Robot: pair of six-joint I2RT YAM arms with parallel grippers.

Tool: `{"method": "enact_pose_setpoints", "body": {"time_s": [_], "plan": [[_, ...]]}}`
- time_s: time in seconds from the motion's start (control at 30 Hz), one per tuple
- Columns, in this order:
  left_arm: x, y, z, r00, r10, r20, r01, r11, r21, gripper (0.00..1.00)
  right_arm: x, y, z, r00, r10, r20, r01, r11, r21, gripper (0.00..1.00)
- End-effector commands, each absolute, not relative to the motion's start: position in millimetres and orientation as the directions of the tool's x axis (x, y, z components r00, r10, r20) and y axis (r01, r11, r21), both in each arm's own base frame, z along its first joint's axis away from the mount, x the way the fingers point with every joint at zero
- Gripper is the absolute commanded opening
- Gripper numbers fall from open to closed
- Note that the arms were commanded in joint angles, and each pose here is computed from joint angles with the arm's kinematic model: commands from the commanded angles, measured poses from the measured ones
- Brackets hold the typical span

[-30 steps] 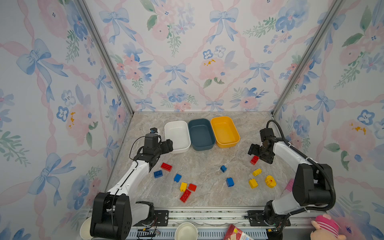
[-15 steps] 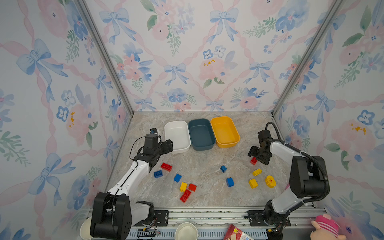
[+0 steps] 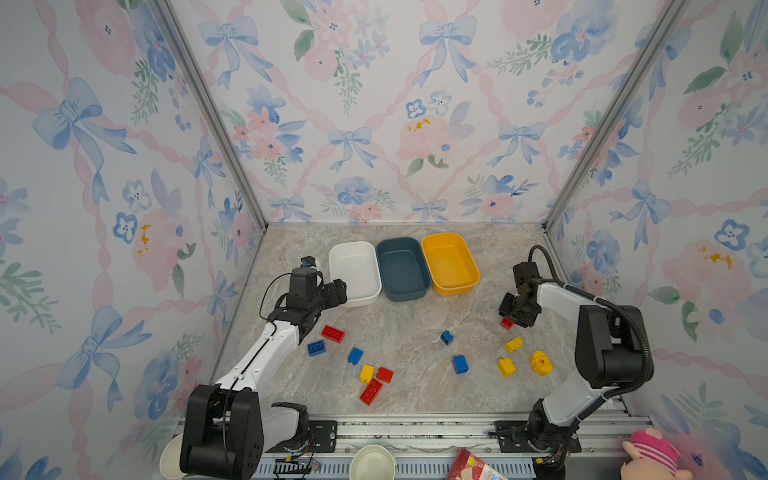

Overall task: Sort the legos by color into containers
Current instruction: 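Lower the right gripper onto the red brick and close it, then carry the red brick over the teal bin and release it with the right gripper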

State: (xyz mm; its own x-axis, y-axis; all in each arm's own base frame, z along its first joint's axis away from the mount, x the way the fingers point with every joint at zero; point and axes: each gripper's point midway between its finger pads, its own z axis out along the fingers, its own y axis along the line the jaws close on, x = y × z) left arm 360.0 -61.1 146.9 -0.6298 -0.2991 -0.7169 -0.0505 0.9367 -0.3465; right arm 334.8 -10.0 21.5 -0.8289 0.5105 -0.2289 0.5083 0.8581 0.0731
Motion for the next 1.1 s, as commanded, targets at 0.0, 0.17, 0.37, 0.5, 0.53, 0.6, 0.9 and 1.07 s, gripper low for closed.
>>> {"method": "enact_pose_setpoints", "body": {"time_s": [0.0, 0.17, 0.37, 0.5, 0.53, 0.6, 0.9, 1.07], "plan": [[356.8, -62.5, 150.2, -0.620, -0.303, -0.724, -0.042, 0.934, -0.356, 0.87, 331.4, -11.0, 17.6, -0.827, 0.521, -0.210, 0.518, 0.852, 0.074, 0.37], [355.9, -62.7, 150.1, -0.620, -0.306, -0.723, -0.042, 0.933, -0.358, 0.88, 332.5, -4.5, 26.1, -0.832, 0.510, -0.220, 0.503, 0.860, 0.093, 0.30], [355.7, -62.6, 152.8, -0.614, -0.309, -0.727, -0.041, 0.931, -0.362, 0.88, 338.4, 25.6, 57.6, -0.861, 0.425, -0.281, 0.409, 0.905, 0.115, 0.29], [355.4, -62.9, 155.5, -0.608, -0.311, -0.730, -0.038, 0.930, -0.365, 0.88, 344.5, 54.7, 86.2, -0.873, 0.355, -0.336, 0.326, 0.935, 0.140, 0.29], [355.1, -63.0, 156.8, -0.606, -0.313, -0.731, -0.036, 0.929, -0.367, 0.88, 346.8, 63.4, 94.1, -0.873, 0.337, -0.354, 0.303, 0.941, 0.149, 0.29], [354.9, -63.1, 158.0, -0.604, -0.316, -0.732, -0.037, 0.928, -0.370, 0.88, 350.4, 81.0, 108.5, -0.875, 0.296, -0.383, 0.254, 0.954, 0.158, 0.29], [347.5, -64.1, 144.7, -0.627, -0.318, -0.711, -0.045, 0.926, -0.374, 0.88, 381.1, 182.6, 156.5, -0.861, 0.124, -0.493, 0.002, 0.971, 0.241, 0.29], [347.3, -64.4, 145.8, -0.625, -0.320, -0.712, -0.044, 0.925, -0.377, 0.88, 404.2, 242.3, 160.2, -0.852, 0.038, -0.522, -0.115, 0.959, 0.258, 0.29]]}}
